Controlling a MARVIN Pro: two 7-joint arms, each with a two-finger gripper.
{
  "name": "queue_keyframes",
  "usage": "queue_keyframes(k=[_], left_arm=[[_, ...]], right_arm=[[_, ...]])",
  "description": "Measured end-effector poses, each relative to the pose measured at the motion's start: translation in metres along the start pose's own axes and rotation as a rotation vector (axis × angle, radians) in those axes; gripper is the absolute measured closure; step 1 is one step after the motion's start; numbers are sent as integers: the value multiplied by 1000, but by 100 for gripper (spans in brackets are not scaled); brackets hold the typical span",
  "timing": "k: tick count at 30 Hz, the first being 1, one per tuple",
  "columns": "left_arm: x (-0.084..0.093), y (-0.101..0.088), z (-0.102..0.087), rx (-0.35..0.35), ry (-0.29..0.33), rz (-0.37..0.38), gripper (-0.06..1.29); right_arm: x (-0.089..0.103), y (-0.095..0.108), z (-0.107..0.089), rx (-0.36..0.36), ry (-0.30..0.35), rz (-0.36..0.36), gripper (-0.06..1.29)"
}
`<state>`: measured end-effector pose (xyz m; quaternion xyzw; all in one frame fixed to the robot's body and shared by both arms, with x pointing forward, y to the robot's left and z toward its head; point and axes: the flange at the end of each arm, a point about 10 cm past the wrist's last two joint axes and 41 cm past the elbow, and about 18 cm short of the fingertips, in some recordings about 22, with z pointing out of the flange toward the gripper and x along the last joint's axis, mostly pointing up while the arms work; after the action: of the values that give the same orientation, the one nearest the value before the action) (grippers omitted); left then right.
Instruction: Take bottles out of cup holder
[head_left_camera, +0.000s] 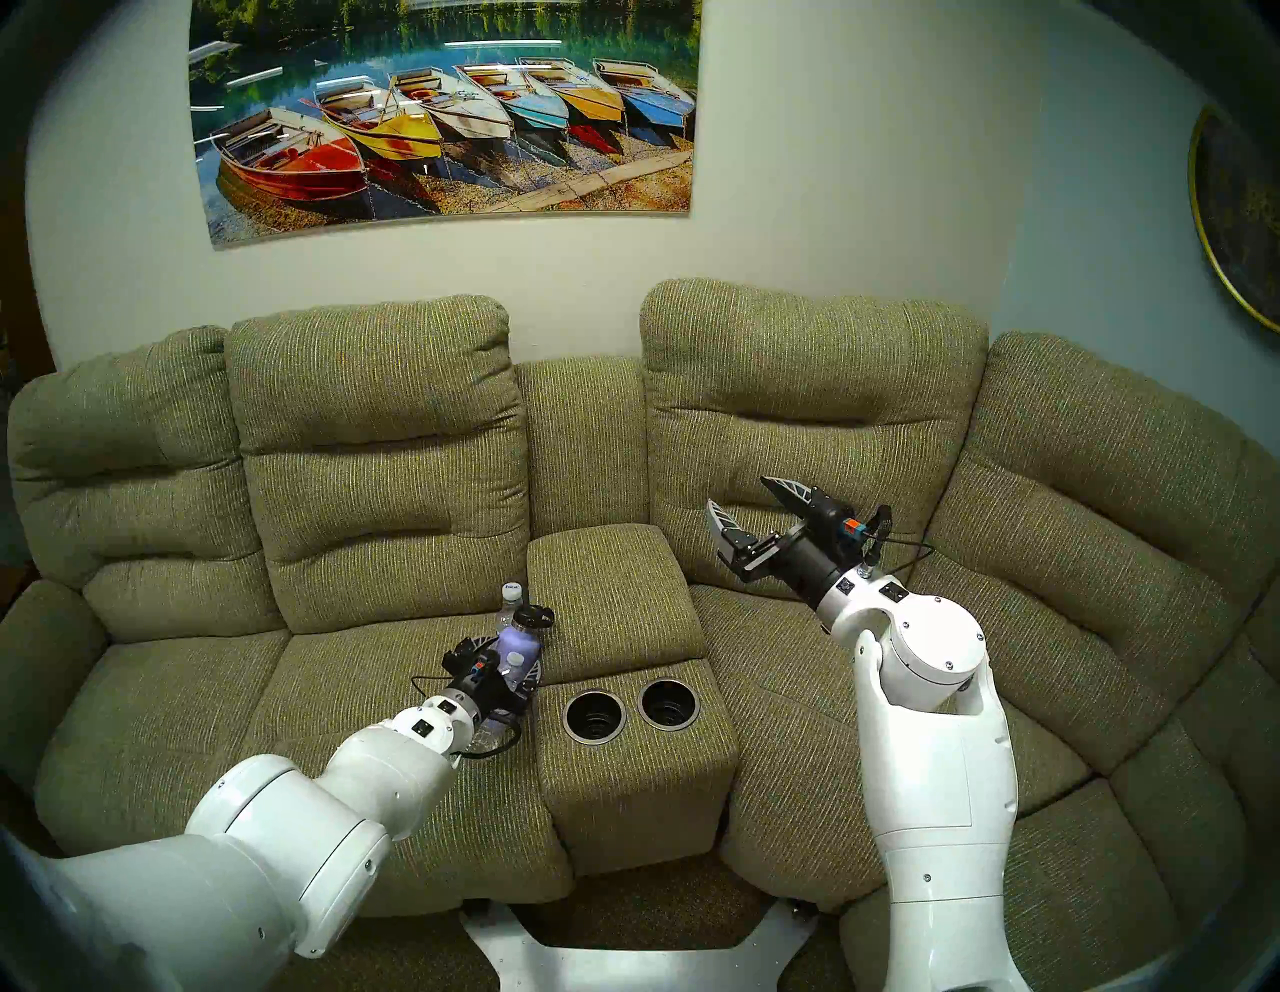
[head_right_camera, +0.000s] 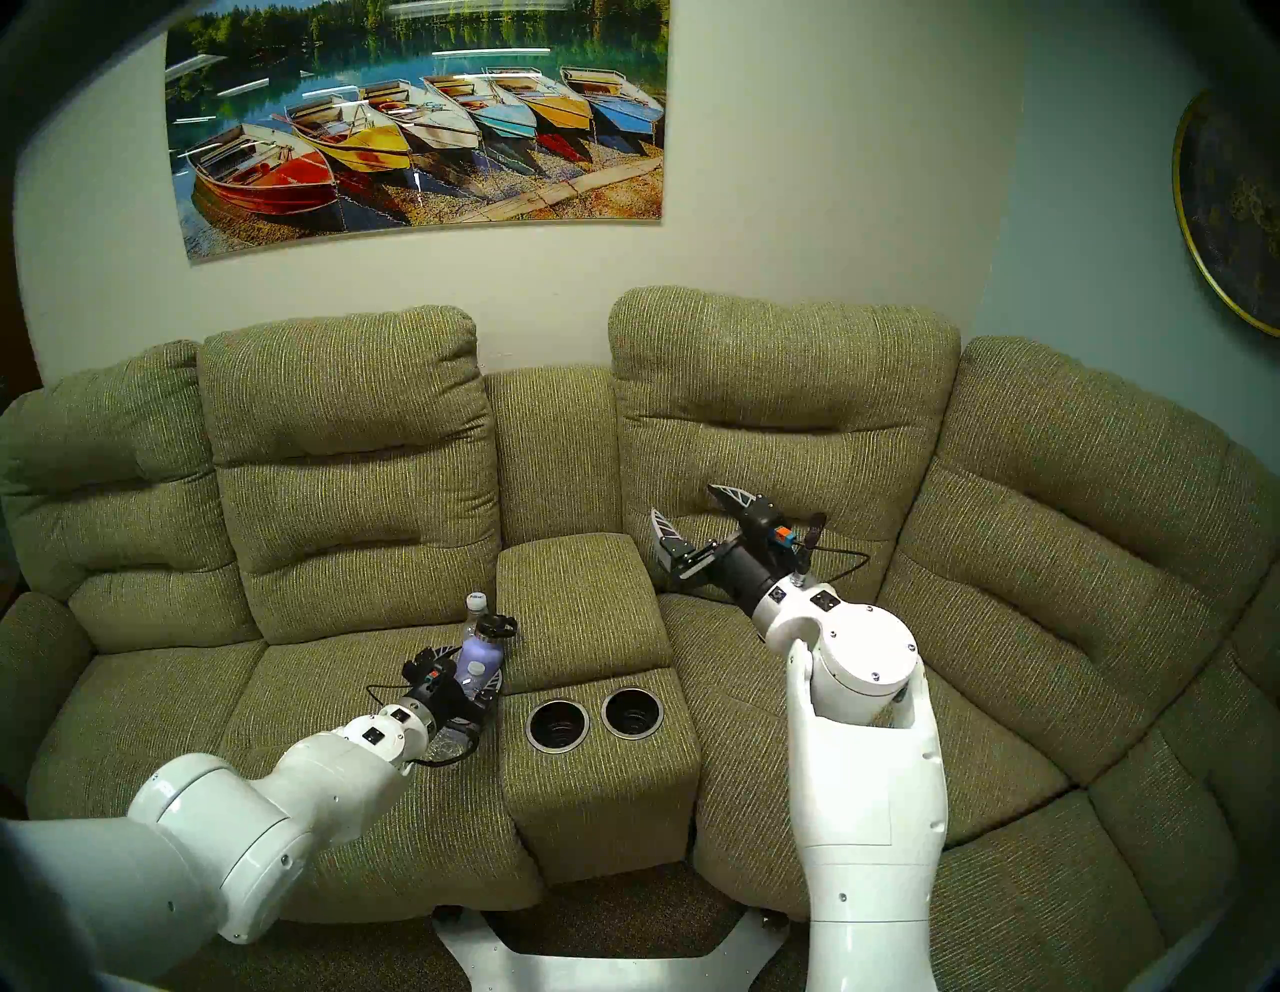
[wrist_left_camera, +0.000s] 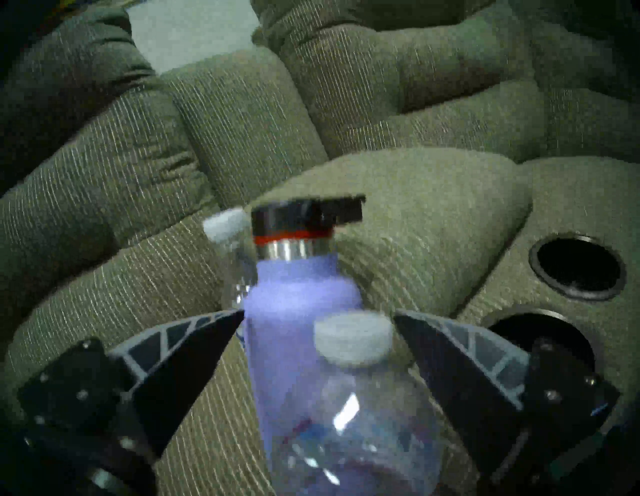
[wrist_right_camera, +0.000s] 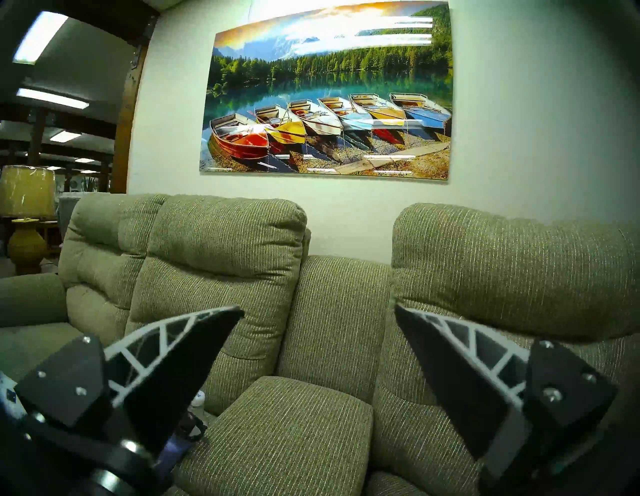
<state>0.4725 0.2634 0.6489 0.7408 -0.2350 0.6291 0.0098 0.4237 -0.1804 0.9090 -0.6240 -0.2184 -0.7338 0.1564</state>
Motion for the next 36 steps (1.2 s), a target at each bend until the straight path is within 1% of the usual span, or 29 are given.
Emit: queue_keyframes(k=[3, 5, 7, 8, 10, 11, 17, 21, 27, 31, 32, 36], left_arm=[[17, -3, 7, -5, 74, -7, 4], [34, -5, 14, -13, 149, -14, 4], [45, -6, 18, -20, 201, -17, 4], [55, -7, 20, -27, 248, -20, 4], [66, -7, 23, -36, 297, -21, 4], [74, -7, 25, -44, 335, -21, 4], [113, -11, 28, -73, 524, -13, 4], [130, -17, 25, -89, 610, -6, 4], [138, -24, 15, -108, 677, -9, 4], [137, -29, 1, -122, 714, -21, 4], [136, -29, 0, -123, 716, -22, 4], [135, -30, -13, -140, 751, -47, 4]], right_arm=[[0, 0, 0, -2, 0, 0, 0], [0, 0, 0, -5, -1, 0, 0], [0, 0, 0, -7, -1, -1, 0], [0, 0, 0, -9, 0, -1, 0], [0, 0, -1, -11, 0, -2, 0], [1, 1, -1, -13, 0, -3, 0], [2, 2, -2, -22, 3, -6, 0], [2, 2, -2, -27, 3, -6, 0], [2, 4, -3, -36, 1, -5, 0], [0, 5, -3, -42, -2, -2, 0], [-1, 5, -3, -43, -3, -2, 0], [-4, 6, -2, -53, -10, 5, 0]])
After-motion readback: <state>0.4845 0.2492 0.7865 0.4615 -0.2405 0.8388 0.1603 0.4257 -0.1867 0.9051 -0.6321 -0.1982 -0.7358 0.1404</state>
